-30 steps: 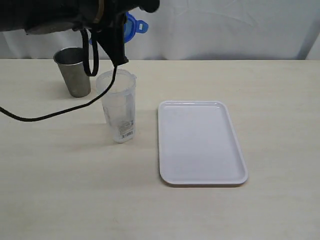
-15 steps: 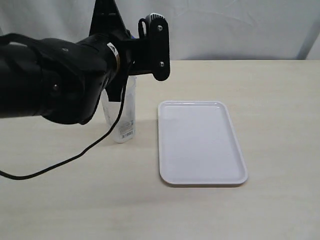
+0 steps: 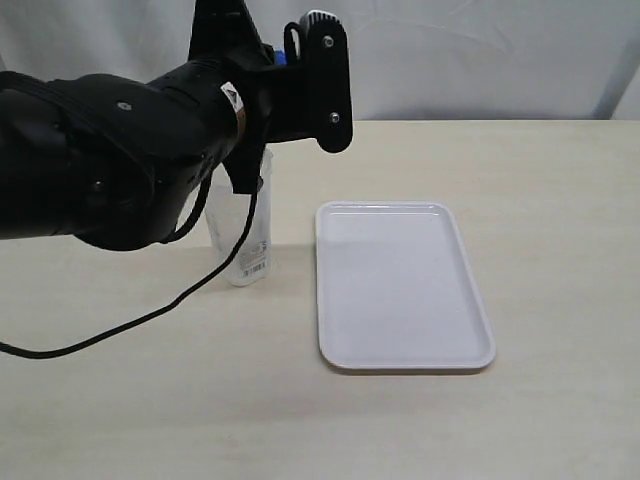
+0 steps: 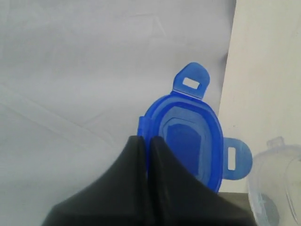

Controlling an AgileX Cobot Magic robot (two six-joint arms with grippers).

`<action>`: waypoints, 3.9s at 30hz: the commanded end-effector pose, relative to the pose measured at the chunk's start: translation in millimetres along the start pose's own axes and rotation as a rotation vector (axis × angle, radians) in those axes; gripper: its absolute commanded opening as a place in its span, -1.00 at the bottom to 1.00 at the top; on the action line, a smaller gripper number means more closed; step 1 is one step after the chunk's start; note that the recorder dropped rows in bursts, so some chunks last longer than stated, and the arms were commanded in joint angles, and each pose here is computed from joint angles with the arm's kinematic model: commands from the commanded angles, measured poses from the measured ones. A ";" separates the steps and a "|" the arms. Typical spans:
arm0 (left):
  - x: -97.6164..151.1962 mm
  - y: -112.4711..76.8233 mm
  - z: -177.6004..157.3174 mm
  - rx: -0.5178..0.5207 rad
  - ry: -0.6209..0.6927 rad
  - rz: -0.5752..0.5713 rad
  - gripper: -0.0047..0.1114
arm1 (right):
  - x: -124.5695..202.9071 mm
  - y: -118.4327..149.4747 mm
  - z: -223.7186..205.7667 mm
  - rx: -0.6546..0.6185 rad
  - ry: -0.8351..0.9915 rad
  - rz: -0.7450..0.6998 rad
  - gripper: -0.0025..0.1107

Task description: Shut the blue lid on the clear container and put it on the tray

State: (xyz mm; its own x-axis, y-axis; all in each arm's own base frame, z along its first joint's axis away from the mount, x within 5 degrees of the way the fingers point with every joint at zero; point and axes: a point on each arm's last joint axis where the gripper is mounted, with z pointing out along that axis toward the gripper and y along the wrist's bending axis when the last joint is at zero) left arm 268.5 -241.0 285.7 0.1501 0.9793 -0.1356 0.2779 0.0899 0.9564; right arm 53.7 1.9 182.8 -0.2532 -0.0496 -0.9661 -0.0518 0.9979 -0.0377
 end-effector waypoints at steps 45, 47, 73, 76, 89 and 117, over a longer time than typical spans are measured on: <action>29.8 -20.7 18.2 0.092 0.040 -0.055 -0.92 | 0.5 -0.2 0.0 0.003 -0.004 0.002 -0.88; 27.6 -22.3 15.7 0.085 0.046 -0.044 -0.92 | 0.5 -0.2 0.0 0.003 -0.004 0.002 -0.88; 3.1 -26.3 -3.3 0.031 0.037 -0.006 -0.92 | 0.5 -0.2 0.0 0.003 -0.004 0.002 -0.88; 2.5 -27.0 -3.3 0.039 0.030 -0.008 -0.92 | 0.5 -0.2 0.0 0.003 -0.004 0.002 -0.88; 4.5 -31.3 -3.6 0.078 0.052 -0.068 -0.92 | 0.5 -0.2 0.0 0.003 -0.004 0.002 -0.88; 19.9 -70.1 -9.9 0.217 0.071 -0.059 -0.92 | 0.5 -0.2 0.0 0.003 -0.004 0.002 -0.88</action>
State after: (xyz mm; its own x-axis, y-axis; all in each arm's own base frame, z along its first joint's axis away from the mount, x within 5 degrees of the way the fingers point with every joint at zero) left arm 243.8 -227.6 220.7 0.0904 0.9855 -0.1434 0.4680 0.0851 0.8796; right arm 53.7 1.9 182.8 -0.2532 -0.0496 -0.9661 -0.0518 0.9979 -0.0377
